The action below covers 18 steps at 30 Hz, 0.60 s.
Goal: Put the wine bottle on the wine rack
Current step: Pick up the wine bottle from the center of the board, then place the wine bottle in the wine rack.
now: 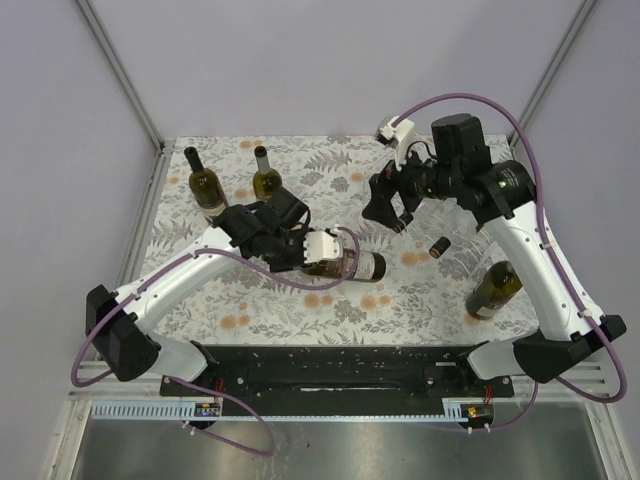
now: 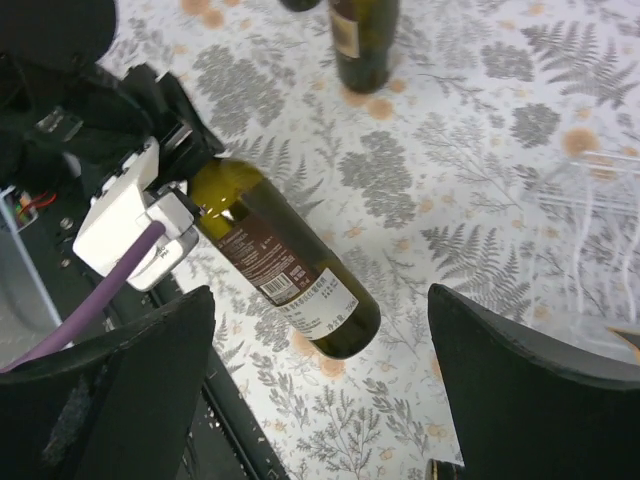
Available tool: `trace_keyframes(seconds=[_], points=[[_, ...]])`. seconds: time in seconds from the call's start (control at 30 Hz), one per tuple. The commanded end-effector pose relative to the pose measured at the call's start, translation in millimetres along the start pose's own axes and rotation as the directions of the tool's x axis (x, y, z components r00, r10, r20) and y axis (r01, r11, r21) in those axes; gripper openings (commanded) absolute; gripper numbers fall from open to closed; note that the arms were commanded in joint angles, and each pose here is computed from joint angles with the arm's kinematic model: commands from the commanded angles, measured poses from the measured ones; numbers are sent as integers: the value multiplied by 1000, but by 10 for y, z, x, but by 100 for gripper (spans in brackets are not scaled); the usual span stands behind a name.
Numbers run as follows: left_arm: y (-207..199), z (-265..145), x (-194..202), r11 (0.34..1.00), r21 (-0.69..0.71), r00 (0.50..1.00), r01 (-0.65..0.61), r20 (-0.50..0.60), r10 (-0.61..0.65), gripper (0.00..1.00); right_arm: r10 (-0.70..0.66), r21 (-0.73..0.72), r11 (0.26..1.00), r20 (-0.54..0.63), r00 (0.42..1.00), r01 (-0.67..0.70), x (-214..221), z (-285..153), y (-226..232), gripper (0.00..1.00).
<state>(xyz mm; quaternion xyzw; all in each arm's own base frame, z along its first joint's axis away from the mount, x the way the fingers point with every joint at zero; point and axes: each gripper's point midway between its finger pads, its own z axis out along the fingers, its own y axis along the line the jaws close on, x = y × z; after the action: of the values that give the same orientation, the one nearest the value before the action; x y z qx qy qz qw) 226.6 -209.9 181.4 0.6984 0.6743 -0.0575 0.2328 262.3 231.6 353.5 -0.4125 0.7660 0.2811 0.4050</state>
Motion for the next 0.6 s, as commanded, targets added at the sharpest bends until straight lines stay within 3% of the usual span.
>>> trace_keyframes(seconds=[0.0, 0.3, 0.57], points=[[477, -48, -497, 959, -138, 935, 248, 292, -200, 0, 19, 161, 986, 135, 991, -41, -386, -147, -314, 95], [899, 276, -591, 864, -153, 831, 479, 395, -391, 0, 42, 185, 980, 161, 986, -72, -399, -223, -372, 95], [1017, 526, -617, 812, -136, 771, 568, 434, -466, 0, 30, 233, 970, 173, 984, -71, -364, -361, -446, 96]])
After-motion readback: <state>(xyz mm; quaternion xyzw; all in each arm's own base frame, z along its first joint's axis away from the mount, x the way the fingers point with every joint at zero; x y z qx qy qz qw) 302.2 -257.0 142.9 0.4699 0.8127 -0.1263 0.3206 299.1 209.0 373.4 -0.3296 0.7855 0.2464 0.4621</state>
